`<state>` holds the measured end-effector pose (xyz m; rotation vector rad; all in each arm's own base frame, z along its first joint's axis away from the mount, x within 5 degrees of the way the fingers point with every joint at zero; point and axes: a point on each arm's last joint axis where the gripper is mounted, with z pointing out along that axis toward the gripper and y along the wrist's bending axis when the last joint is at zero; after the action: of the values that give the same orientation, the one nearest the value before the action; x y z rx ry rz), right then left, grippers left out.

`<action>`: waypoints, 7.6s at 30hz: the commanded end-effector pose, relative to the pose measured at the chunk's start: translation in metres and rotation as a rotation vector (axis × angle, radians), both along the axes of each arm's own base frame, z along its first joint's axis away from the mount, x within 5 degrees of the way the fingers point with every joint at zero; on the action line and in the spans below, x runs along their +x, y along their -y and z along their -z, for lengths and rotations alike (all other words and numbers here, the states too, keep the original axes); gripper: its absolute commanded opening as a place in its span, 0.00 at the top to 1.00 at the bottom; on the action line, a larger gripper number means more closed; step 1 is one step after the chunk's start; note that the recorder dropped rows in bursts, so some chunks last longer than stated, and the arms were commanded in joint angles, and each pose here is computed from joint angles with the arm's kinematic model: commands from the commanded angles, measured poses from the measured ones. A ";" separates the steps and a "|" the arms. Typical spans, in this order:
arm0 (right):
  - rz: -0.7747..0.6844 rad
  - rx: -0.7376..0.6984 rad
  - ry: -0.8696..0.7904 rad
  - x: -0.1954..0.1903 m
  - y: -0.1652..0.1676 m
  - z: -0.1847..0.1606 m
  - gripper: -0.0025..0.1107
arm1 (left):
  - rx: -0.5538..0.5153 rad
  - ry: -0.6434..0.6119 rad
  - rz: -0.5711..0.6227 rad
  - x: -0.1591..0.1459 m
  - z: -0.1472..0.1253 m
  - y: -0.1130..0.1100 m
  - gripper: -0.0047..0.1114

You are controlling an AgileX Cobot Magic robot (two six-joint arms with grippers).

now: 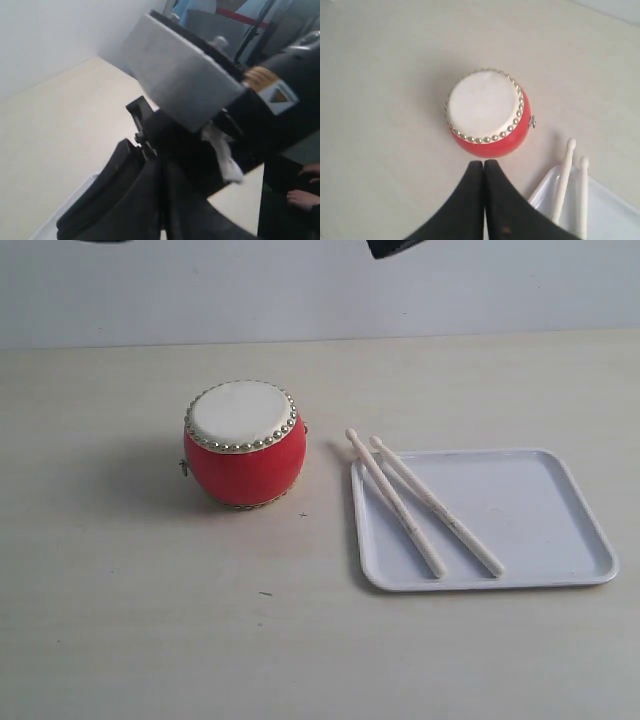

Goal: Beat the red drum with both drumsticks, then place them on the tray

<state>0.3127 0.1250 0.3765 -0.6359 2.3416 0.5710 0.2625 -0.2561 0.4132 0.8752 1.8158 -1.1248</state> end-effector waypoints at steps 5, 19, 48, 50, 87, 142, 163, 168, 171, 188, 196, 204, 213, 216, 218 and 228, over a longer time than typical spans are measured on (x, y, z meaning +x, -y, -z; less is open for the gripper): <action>0.046 0.111 0.372 -0.069 0.022 -0.090 0.98 | 0.043 0.337 -0.056 -0.080 -0.079 -0.067 0.96; 0.114 0.352 0.832 -0.220 0.067 -0.137 0.98 | -0.160 0.651 -0.393 -0.207 -0.069 -0.192 0.96; 0.198 0.504 0.840 -0.294 0.091 0.049 0.98 | -0.303 0.434 -0.533 -0.238 0.130 -0.228 0.96; 0.202 0.530 0.852 -0.297 0.092 0.060 0.98 | -0.285 0.420 -0.540 -0.235 0.140 -0.226 0.96; 0.165 0.445 0.711 -0.274 0.082 0.155 0.98 | -0.107 0.302 -0.531 -0.222 0.210 -0.217 0.96; 0.168 0.450 0.707 -0.274 0.082 0.155 0.98 | 0.008 0.212 -0.572 -0.220 0.223 -0.221 0.96; 0.168 0.450 0.707 -0.274 0.082 0.155 0.98 | 0.125 0.191 -0.535 -0.222 0.233 -0.222 0.96; 0.168 0.450 0.707 -0.274 0.082 0.155 0.98 | 0.131 0.195 -0.556 -0.221 0.233 -0.223 0.96; 0.168 0.450 0.707 -0.274 0.082 0.155 0.98 | 0.130 0.198 -0.622 -0.219 0.232 -0.225 0.96; 0.168 0.450 0.707 -0.274 0.082 0.155 0.98 | 0.249 0.266 -0.886 -0.212 0.232 -0.240 0.96; 0.168 0.450 0.707 -0.274 0.082 0.155 0.98 | 0.259 0.259 -0.947 -0.211 0.232 -0.243 0.96; 0.168 0.450 0.707 -0.274 0.082 0.155 0.98 | 0.266 0.254 -0.995 -0.210 0.232 -0.245 0.96; 0.168 0.450 0.707 -0.274 0.082 0.155 0.98 | 0.271 0.250 -1.030 -0.210 0.232 -0.247 0.96; 0.168 0.450 0.707 -0.274 0.082 0.155 0.98 | 0.271 0.250 -1.030 -0.210 0.232 -0.247 0.96; 0.168 0.450 0.707 -0.274 0.082 0.155 0.98 | 0.269 0.248 -1.030 -0.210 0.232 -0.247 0.96; 0.168 0.450 0.707 -0.274 0.082 0.155 0.98 | 0.269 0.248 -1.030 -0.210 0.232 -0.247 0.96</action>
<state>0.0383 0.0435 0.2224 -0.3449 1.5209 0.6414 0.0526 -0.0092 0.1820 0.1124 1.8398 -0.1194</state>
